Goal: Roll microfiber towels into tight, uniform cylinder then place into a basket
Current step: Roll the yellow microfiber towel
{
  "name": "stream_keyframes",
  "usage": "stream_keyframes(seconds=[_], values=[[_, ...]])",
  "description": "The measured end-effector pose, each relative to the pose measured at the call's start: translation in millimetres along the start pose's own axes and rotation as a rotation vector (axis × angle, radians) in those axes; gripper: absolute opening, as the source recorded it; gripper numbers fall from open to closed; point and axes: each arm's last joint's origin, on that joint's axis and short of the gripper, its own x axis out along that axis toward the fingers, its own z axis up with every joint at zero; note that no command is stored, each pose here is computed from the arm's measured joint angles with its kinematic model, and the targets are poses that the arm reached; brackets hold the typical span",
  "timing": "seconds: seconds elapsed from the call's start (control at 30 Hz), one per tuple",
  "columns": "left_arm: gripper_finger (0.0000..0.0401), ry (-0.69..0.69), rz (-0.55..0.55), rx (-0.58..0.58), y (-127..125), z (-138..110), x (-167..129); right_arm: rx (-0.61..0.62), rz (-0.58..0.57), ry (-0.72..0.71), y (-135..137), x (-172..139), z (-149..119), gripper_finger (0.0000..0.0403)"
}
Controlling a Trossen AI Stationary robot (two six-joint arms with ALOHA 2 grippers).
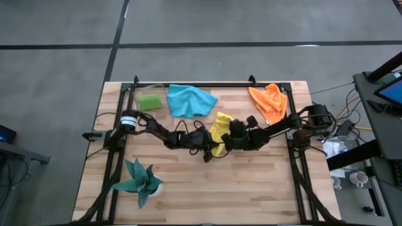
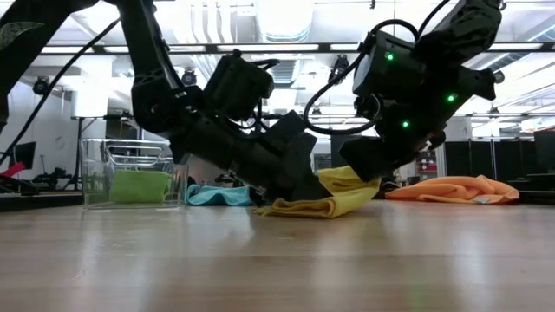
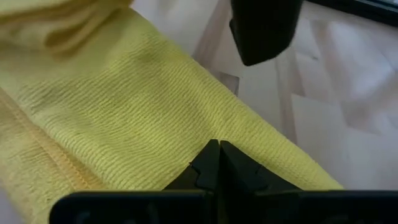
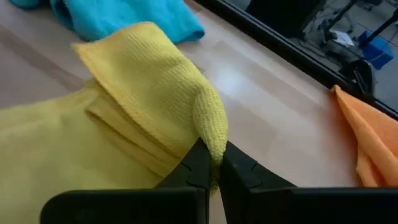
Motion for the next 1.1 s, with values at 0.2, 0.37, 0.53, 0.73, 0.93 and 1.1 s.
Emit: stream_keyframes(seconds=[0.2, 0.37, 0.53, 0.73, 0.93, 1.1], values=[[0.0000, -0.012, -0.013, -0.007, -3.2, 0.4, 0.1, 0.027, -0.003, -0.008, 2.8, 1.8, -2.3, 0.0011], [0.0000, -0.021, -0.015, -0.008, -3.4, 1.3, 0.1, 0.020, 0.006, -0.024, 5.0, -2.5, -3.4, 0.0011], [0.0000, -0.046, -0.022, 0.028, -5.9, 11.5, -5.5, 0.004, 0.010, -0.041, 6.5, -6.2, -3.9, 0.0011], [0.0000, -0.022, 0.023, 0.143, -9.9, 34.4, -24.0, -0.006, 0.016, -0.039, 7.1, -6.9, -4.9, 0.0011], [0.0000, -0.151, 0.291, 0.293, 0.7, 61.9, -57.3, -0.063, 0.025, -0.043, 8.8, -9.4, -6.8, 0.0011], [0.0000, -0.137, 0.140, 0.325, 31.0, 71.6, -59.3, -0.086, 0.030, -0.055, 10.0, -12.5, -8.9, 0.0011]])
